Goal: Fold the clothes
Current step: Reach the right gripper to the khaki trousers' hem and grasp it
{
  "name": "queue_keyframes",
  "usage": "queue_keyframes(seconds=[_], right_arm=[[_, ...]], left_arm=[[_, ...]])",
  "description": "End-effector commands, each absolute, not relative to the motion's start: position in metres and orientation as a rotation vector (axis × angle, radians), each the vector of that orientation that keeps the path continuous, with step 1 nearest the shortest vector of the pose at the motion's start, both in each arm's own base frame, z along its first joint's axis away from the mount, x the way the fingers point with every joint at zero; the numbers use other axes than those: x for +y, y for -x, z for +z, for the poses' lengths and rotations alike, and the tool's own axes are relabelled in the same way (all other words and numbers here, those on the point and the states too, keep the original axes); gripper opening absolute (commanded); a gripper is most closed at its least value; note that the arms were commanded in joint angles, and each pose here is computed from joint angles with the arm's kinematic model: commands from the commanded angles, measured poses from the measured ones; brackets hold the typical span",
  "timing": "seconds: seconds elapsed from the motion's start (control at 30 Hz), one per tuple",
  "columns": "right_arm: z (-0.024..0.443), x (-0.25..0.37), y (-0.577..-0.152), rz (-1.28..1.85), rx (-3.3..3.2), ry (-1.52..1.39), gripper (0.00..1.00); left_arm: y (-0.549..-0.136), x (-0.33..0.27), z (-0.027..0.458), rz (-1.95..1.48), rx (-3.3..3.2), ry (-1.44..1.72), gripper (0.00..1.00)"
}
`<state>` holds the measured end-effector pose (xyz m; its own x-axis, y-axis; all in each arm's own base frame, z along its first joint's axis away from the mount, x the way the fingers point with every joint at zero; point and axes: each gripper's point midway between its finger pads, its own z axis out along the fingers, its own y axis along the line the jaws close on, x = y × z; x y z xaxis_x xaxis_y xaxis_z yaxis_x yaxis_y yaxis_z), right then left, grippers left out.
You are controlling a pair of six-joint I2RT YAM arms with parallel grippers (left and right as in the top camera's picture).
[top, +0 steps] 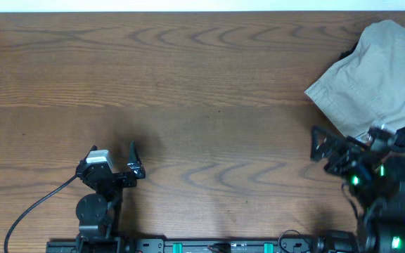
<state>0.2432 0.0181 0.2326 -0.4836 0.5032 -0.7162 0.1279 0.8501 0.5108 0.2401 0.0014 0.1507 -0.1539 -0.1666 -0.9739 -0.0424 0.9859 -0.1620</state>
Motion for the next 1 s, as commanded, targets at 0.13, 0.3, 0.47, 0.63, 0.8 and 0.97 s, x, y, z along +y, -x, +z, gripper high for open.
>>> queue_keyframes(seconds=[0.13,0.3,0.47,0.63,0.8,0.97], right_arm=[[0.192,-0.071,-0.266,-0.197,2.399,-0.675,0.99],[0.153,-0.077,-0.281,-0.228,2.569,-0.72,0.99],[0.127,-0.099,-0.279,-0.274,2.635,-0.834,0.99],[0.115,-0.136,-0.266,-0.24,2.57,-1.123,0.99],[0.111,-0.149,-0.263,-0.085,2.486,-1.312,0.99],[0.112,-0.147,-0.271,0.015,2.455,-1.314,0.99]], left_arm=[[-0.24,0.004,0.135,-0.091,1.757,0.158,0.98],[-0.24,0.004,0.135,-0.09,1.757,0.159,0.98],[-0.24,0.004,0.135,-0.091,1.757,0.159,0.98],[-0.24,0.004,0.135,-0.091,1.757,0.159,0.98],[-0.24,0.004,0.135,-0.091,1.757,0.159,0.98],[-0.24,0.004,0.135,-0.091,1.757,0.159,0.98]])
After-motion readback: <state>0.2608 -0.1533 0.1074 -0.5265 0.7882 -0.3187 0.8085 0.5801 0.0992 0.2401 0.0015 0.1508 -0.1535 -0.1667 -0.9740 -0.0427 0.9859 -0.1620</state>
